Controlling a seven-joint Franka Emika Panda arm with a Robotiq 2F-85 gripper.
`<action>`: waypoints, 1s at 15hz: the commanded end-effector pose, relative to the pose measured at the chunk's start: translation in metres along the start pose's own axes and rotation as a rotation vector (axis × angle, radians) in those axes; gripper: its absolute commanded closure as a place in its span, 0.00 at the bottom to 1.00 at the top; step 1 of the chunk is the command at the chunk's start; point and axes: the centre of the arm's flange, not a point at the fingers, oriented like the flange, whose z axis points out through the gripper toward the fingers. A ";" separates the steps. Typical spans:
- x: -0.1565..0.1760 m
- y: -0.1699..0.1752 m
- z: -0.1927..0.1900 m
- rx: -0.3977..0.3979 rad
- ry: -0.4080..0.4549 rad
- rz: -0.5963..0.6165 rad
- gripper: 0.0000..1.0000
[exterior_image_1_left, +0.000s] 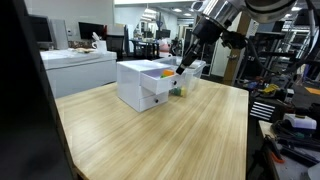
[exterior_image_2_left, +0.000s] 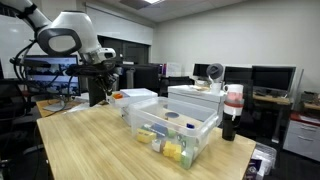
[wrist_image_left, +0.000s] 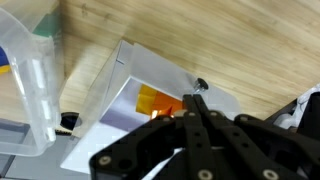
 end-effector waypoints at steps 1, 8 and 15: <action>0.005 0.003 -0.014 0.042 -0.016 0.016 0.95; 0.006 0.011 0.013 0.057 -0.132 0.043 0.95; 0.010 0.025 0.039 -0.046 0.004 0.020 0.95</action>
